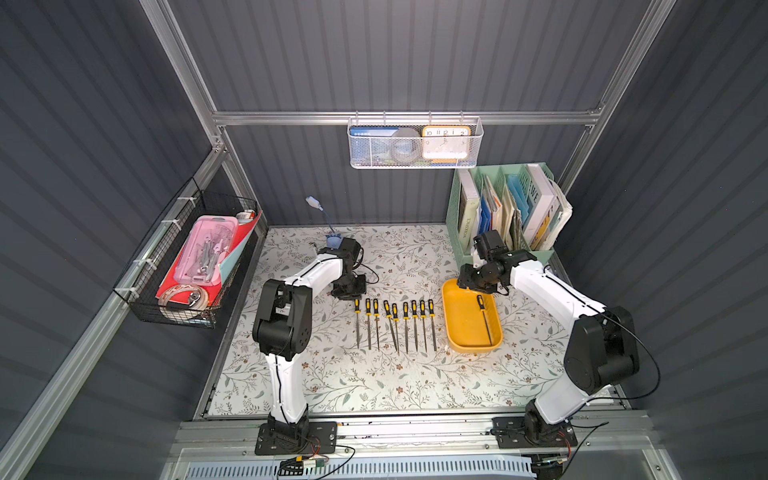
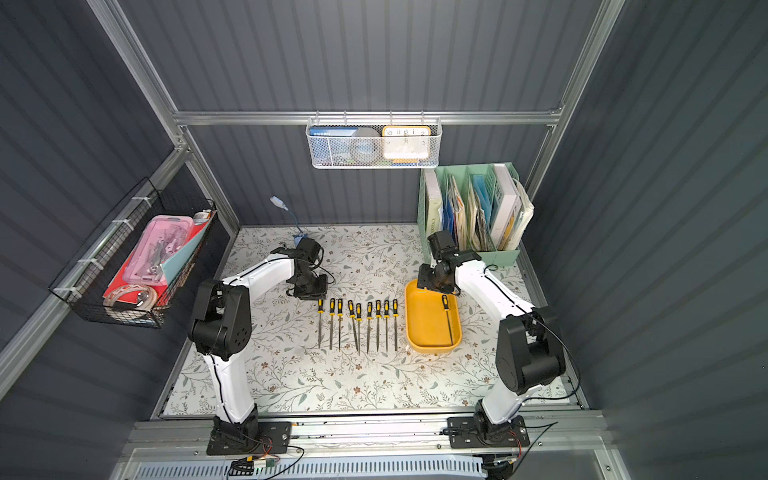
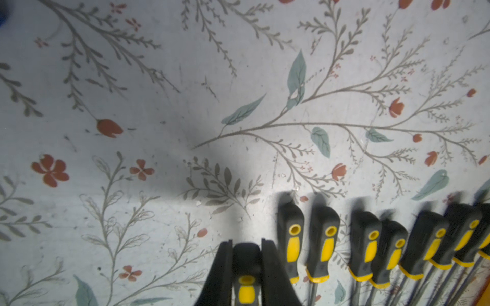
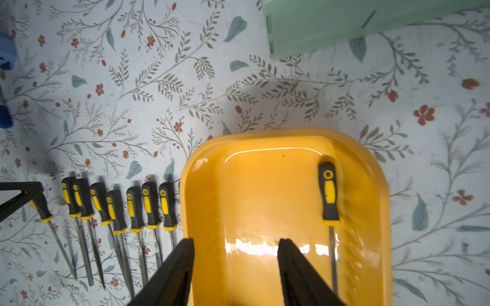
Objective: Take the file tool out of the storage box
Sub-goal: Place the file tool at the center of the board, then pick up the file tool from the storage box, then place the file tool at the center of the board, then adjust the file tool at the center of the board.
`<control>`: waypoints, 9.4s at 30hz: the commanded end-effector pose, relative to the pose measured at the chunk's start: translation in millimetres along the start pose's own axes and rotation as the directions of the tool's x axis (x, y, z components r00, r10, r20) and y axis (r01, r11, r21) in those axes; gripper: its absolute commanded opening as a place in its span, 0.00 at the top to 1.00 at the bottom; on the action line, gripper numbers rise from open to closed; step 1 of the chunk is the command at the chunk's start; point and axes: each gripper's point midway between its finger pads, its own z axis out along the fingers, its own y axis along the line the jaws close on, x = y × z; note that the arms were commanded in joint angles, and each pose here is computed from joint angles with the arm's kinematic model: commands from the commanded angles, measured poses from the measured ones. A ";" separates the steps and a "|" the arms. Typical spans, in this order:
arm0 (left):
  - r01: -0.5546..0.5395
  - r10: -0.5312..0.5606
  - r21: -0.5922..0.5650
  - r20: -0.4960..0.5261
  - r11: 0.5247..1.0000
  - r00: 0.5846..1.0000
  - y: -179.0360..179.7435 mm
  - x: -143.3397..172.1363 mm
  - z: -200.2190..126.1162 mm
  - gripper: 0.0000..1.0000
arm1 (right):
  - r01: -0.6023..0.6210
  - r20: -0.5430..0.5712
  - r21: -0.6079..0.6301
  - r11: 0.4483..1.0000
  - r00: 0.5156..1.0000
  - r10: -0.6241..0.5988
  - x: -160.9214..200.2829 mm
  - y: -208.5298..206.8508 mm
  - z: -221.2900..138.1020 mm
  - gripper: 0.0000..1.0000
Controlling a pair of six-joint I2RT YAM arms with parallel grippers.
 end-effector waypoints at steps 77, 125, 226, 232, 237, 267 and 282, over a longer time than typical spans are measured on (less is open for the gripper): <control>-0.552 0.173 0.809 0.525 0.202 0.833 -194.7 -13.6 -264.0 0.48 | 0.174 0.116 -0.916 0.362 0.978 -0.176 -6.4 203.1 -148.4 1.00; -0.126 0.099 0.203 0.139 0.971 0.985 -51.6 -42.0 -80.0 1.00 | 0.123 0.190 -0.620 0.775 0.982 -0.003 -30.9 137.2 -74.8 0.07; 0.221 -0.220 -0.016 0.046 0.975 0.974 39.0 19.7 2.7 0.57 | 0.124 0.053 -0.335 0.934 0.992 -0.113 23.7 45.9 -27.1 0.10; 0.216 -0.215 -0.017 0.038 0.976 0.976 39.2 19.5 8.8 0.58 | 0.122 0.051 -0.330 0.936 0.992 -0.111 24.0 42.9 -27.6 0.10; 0.213 -0.213 -0.026 0.028 0.977 0.977 40.8 20.9 14.2 0.58 | 0.124 0.051 -0.329 0.936 0.992 -0.113 24.8 41.8 -27.7 0.11; 0.179 -0.180 -0.082 0.001 0.980 0.984 50.1 28.4 17.3 1.00 | 0.116 0.042 -0.332 0.936 0.993 -0.108 22.9 42.0 -26.4 0.11; -0.019 0.019 -0.185 -0.003 0.983 1.000 41.1 32.1 17.6 1.00 | 0.106 0.050 -0.337 0.936 0.994 -0.094 20.2 43.2 -28.6 0.11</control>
